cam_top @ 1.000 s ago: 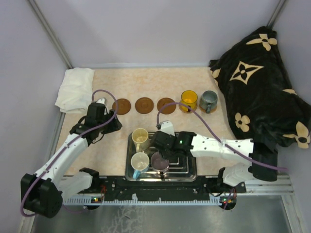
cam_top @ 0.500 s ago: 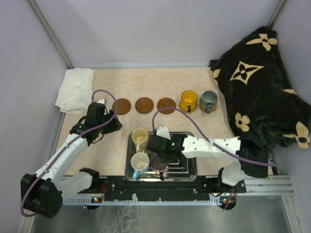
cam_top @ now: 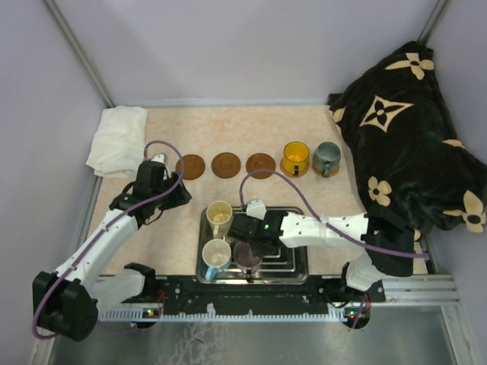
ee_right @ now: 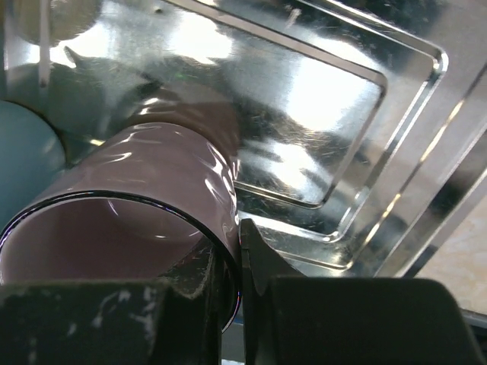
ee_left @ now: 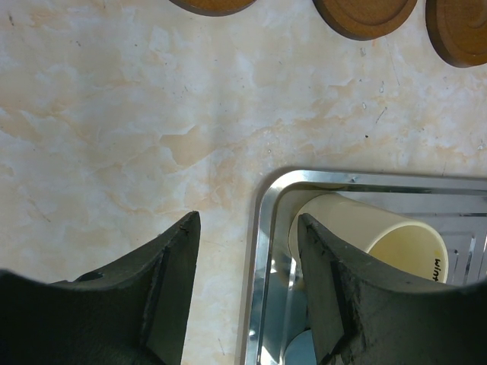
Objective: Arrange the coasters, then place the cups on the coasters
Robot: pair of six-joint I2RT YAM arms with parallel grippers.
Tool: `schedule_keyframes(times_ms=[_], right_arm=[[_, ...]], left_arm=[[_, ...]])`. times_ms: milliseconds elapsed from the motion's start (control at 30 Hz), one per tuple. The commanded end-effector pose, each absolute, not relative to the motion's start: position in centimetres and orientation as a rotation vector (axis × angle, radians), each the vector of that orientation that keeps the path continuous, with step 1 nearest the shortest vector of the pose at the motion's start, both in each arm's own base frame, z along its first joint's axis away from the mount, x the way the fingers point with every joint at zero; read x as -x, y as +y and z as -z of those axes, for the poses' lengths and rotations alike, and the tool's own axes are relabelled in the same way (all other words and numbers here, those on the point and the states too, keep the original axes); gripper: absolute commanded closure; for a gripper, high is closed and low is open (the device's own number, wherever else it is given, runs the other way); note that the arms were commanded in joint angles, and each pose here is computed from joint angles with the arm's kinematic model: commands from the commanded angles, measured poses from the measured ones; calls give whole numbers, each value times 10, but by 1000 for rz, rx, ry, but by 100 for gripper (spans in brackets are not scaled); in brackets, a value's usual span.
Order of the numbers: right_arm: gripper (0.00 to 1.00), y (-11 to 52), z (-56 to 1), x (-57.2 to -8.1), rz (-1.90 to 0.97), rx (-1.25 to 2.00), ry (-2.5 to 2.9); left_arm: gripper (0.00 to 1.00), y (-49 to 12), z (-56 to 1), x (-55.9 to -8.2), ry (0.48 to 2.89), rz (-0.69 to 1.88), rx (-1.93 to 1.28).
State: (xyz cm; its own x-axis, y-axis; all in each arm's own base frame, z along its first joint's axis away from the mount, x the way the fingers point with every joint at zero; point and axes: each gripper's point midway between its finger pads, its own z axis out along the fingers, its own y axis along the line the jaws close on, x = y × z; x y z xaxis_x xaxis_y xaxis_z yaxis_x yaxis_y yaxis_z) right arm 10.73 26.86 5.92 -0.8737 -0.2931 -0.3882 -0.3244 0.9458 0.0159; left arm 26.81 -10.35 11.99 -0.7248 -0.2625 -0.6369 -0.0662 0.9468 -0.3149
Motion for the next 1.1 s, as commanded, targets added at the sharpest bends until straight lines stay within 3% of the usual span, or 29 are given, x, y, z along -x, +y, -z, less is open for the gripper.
schedule_keyframes(times_ms=[0, 267, 700, 1067], right_arm=[[100, 264, -86, -121, -57, 400, 2632], [100, 234, -143, -179, 53, 367, 2478], [100, 225, -255, -340, -56, 293, 2234], [100, 252, -234, -443, -63, 372, 2280]], left_arm=[[39, -106, -119, -266, 2380, 358, 220], [39, -106, -118, -267, 2375, 357, 223], [39, -110, -122, -276, 2359, 368, 224], [39, -109, -121, -284, 2356, 347, 222]])
